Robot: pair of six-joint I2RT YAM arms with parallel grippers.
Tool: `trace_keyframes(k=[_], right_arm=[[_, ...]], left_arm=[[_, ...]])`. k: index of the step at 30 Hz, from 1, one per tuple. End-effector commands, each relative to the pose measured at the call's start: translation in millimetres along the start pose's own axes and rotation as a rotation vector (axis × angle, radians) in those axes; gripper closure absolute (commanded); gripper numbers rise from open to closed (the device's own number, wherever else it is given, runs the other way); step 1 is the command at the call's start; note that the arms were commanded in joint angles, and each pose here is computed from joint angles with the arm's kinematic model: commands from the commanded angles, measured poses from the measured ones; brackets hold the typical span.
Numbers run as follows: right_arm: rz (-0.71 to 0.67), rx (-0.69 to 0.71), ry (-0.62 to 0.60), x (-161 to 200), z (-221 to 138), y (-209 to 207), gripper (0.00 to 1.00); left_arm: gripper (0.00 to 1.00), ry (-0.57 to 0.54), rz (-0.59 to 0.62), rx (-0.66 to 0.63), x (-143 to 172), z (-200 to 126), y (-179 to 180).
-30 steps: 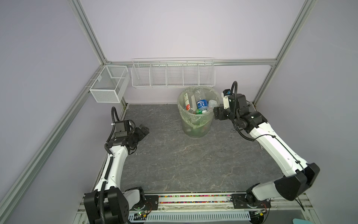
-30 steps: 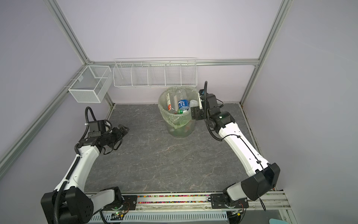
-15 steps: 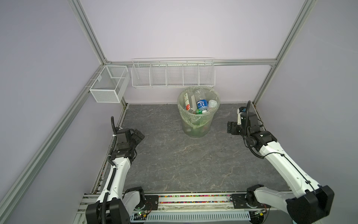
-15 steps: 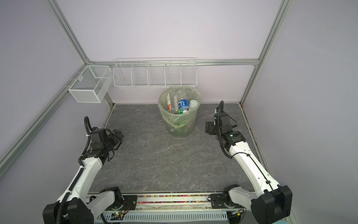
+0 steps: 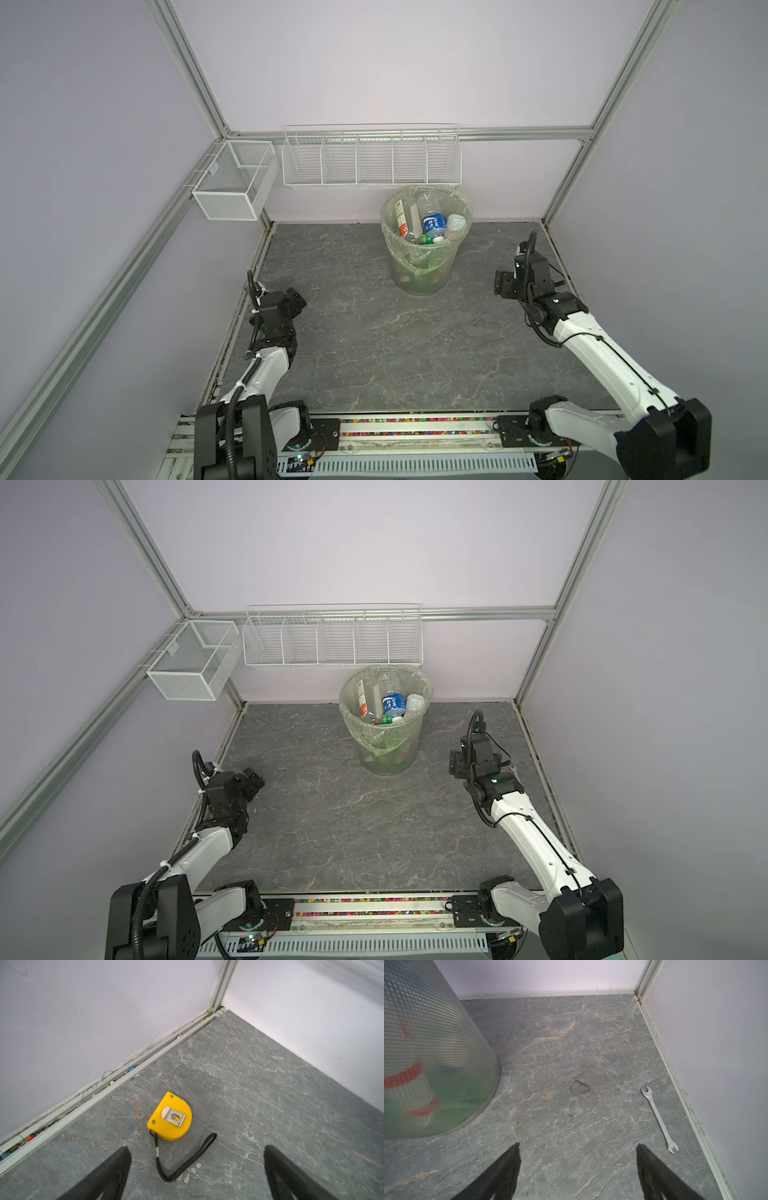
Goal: Throw the plastic bottles in the bin
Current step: Reset both arms
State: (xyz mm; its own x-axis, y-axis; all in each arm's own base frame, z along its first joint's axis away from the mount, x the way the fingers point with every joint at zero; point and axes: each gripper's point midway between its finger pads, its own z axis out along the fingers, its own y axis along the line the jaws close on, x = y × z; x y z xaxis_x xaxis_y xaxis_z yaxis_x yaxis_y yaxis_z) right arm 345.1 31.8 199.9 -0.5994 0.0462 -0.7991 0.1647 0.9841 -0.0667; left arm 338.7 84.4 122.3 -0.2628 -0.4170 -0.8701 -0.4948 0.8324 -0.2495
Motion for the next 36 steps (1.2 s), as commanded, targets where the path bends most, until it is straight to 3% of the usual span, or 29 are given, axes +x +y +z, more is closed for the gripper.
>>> trace_keyframes(k=[1, 13, 24, 36], right_arm=[[0.028, 0.038, -0.047, -1, 10, -9, 0.12], [0.069, 0.126, -0.167, 10, 41, -39, 0.12], [0.162, 0.254, -0.166, 28, 66, -82, 0.11], [0.2, 0.342, -0.226, 48, 77, -102, 0.11]], left_arm=[[0.01, -0.126, 0.017, 0.021, -27, 3, -7], [0.01, -0.118, 0.075, 0.108, -17, 21, -25], [0.01, -0.186, 0.12, 0.15, -18, 23, -30], [0.01, -0.17, 0.17, 0.195, -14, 24, -43]])
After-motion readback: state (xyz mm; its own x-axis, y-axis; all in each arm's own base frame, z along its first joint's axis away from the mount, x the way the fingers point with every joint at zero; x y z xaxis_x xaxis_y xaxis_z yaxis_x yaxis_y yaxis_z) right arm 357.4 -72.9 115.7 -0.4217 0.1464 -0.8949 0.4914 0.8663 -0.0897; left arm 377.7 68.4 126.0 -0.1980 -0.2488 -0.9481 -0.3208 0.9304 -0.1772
